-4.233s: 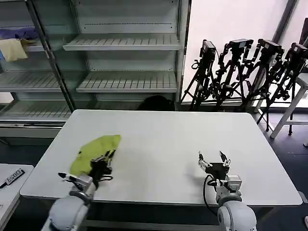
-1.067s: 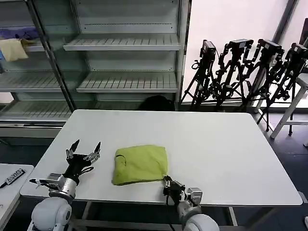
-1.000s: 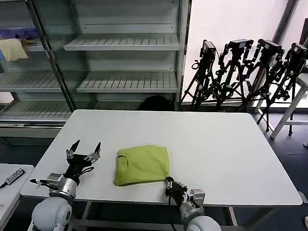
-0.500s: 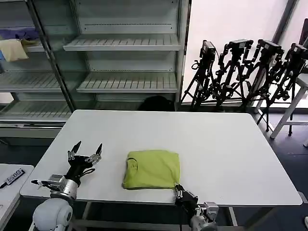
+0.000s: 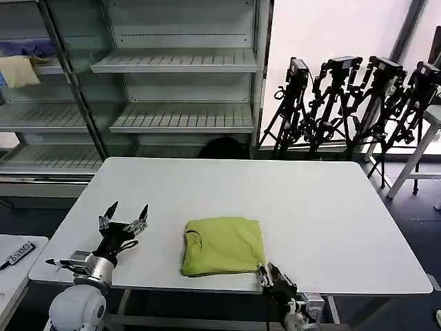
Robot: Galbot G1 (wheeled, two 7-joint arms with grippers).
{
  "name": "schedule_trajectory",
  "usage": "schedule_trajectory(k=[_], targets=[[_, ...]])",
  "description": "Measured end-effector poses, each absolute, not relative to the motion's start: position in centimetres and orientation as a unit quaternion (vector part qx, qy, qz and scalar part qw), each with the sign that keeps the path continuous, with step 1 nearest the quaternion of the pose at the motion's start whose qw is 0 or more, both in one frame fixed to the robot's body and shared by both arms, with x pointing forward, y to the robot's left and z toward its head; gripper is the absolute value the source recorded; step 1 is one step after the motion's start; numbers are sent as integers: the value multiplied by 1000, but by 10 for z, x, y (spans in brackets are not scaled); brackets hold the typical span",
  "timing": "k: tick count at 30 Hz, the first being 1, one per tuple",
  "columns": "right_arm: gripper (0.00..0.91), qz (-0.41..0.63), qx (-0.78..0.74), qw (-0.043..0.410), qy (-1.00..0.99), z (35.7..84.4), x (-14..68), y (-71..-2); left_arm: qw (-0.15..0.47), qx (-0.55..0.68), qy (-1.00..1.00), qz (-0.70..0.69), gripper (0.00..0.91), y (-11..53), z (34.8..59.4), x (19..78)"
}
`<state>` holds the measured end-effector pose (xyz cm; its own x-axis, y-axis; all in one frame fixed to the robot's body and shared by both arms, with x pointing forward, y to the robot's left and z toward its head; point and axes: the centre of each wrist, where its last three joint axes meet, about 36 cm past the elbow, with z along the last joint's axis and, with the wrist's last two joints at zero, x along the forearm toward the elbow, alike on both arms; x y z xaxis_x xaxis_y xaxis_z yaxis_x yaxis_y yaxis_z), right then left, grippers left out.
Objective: Fold and organize the clothes.
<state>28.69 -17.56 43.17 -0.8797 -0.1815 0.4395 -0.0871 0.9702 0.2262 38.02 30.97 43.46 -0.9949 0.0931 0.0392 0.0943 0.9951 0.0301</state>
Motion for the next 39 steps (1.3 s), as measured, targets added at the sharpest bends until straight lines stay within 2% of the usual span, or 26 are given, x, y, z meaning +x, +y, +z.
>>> schedule_trajectory(k=[8,14,39], targets=[[907,-62,27,208,-976,446,298,-207,30,-38,-999,4,907,315,442,382],[907,-46,1,193,-980,455,305,-226,39,-37,-998,16,907,315,436,382],[907,-13,-15,143,-990,491,298,-234,38,-45,-998,32,907,309,438,376]])
